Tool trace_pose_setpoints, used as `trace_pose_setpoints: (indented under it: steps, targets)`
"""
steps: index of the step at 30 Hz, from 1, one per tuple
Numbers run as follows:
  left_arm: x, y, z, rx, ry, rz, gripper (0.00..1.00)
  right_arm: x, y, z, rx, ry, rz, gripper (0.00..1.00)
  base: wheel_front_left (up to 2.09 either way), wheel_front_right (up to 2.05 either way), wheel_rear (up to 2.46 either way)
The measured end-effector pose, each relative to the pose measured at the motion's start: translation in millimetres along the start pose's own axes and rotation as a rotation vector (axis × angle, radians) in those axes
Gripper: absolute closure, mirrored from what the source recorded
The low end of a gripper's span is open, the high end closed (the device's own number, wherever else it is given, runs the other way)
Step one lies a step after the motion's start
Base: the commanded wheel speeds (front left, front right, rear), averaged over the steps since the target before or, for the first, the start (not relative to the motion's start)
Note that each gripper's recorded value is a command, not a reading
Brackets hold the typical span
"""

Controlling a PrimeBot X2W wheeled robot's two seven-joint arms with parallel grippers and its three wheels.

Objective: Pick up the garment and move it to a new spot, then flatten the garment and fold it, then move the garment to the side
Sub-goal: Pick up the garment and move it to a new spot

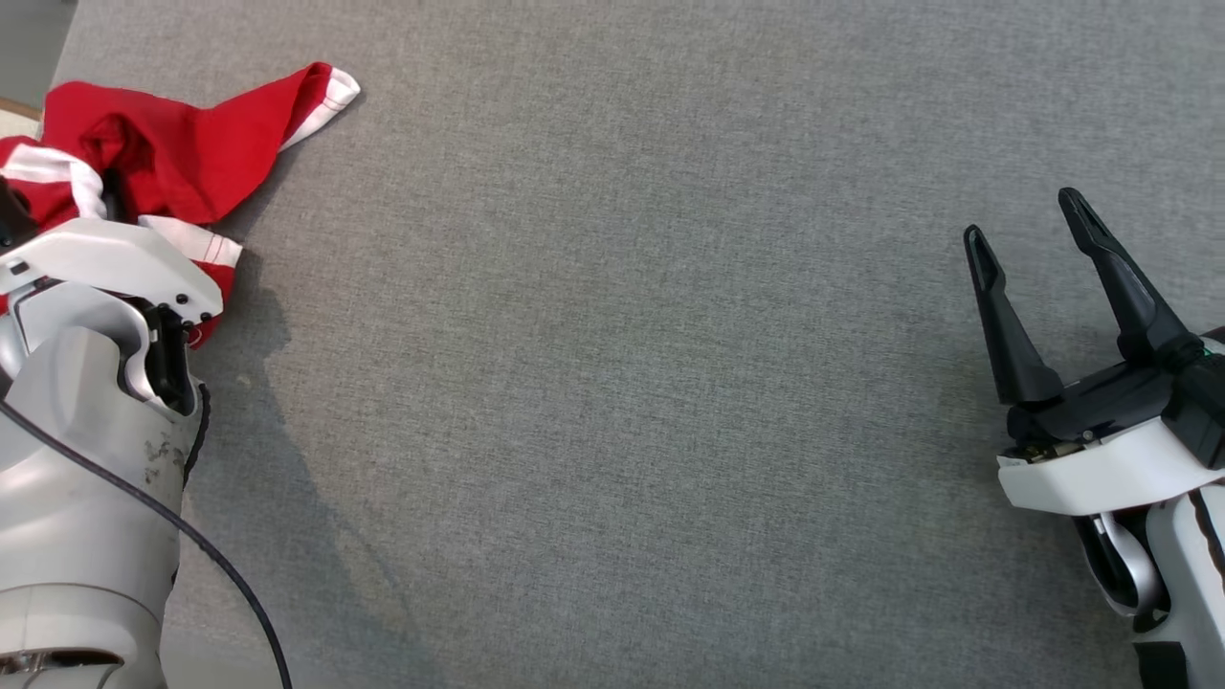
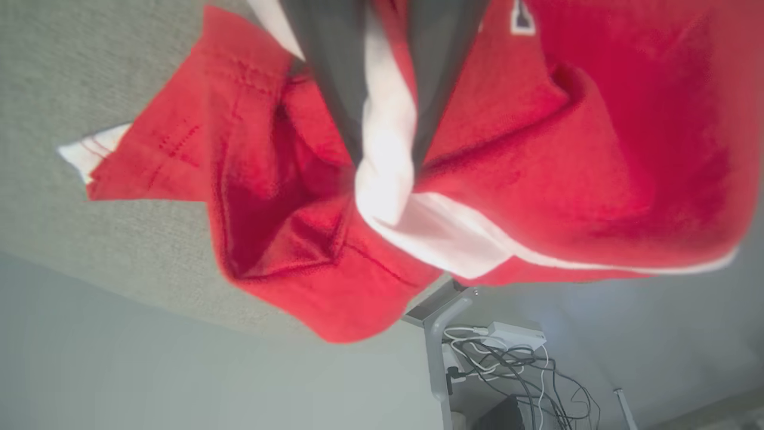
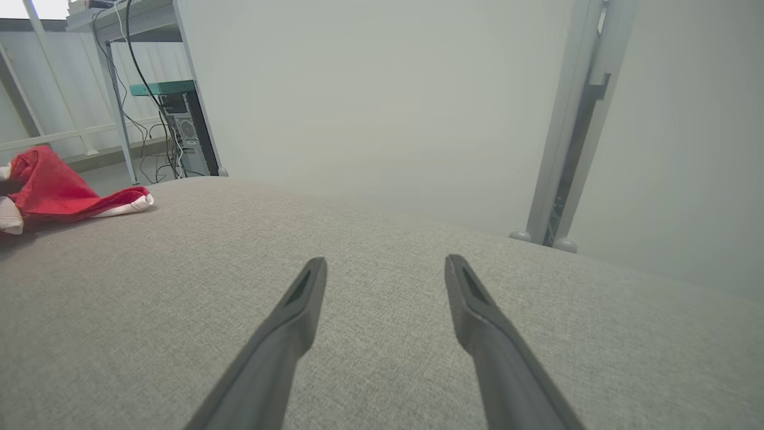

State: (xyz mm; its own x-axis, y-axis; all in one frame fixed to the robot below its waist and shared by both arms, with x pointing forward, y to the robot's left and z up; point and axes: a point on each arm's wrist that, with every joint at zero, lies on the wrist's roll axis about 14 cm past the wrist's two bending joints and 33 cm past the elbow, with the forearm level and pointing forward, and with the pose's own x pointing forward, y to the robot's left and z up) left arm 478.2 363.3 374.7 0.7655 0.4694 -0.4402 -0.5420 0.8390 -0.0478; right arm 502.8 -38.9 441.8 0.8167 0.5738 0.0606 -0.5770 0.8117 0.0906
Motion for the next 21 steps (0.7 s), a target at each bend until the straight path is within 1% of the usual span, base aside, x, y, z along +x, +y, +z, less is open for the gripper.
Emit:
trace_pose_setpoints:
  steps: [5,7,9,12,18,21]
  targets:
    - [-3.7,-7.2,21.9,0.006,-0.1,-0.032,1.0,-2.7,-1.9,14.9,0.004,-0.031,-0.029,0.0,0.0,0.0,0.0]
    - [-7.5,-12.2,42.8,0.006,-0.177,-0.047,1.0,-4.4,-2.7,22.5,0.005,-0.046,-0.043,0.0,0.0,0.0,0.0]
    - [-15.0,-18.0,64.1,0.01,-0.26,-0.07,1.0,-7.2,-2.8,30.4,0.004,-0.06,-0.056,0.0,0.0,0.0,0.0]
    - [-31.7,-24.4,75.0,0.004,-0.33,-0.092,1.0,-14.1,-4.4,42.7,0.001,-0.08,-0.083,0.0,0.0,0.0,0.0]
    - [-66.7,-50.4,99.7,0.009,-0.455,-0.188,1.0,-35.7,-9.1,68.1,-0.015,-0.115,-0.145,0.0,0.0,0.0,0.0]
    - [-82.4,-71.7,106.7,0.016,-0.496,-0.259,1.0,-49.6,-15.4,82.0,-0.03,-0.137,-0.186,0.0,0.0,0.0,0.0]
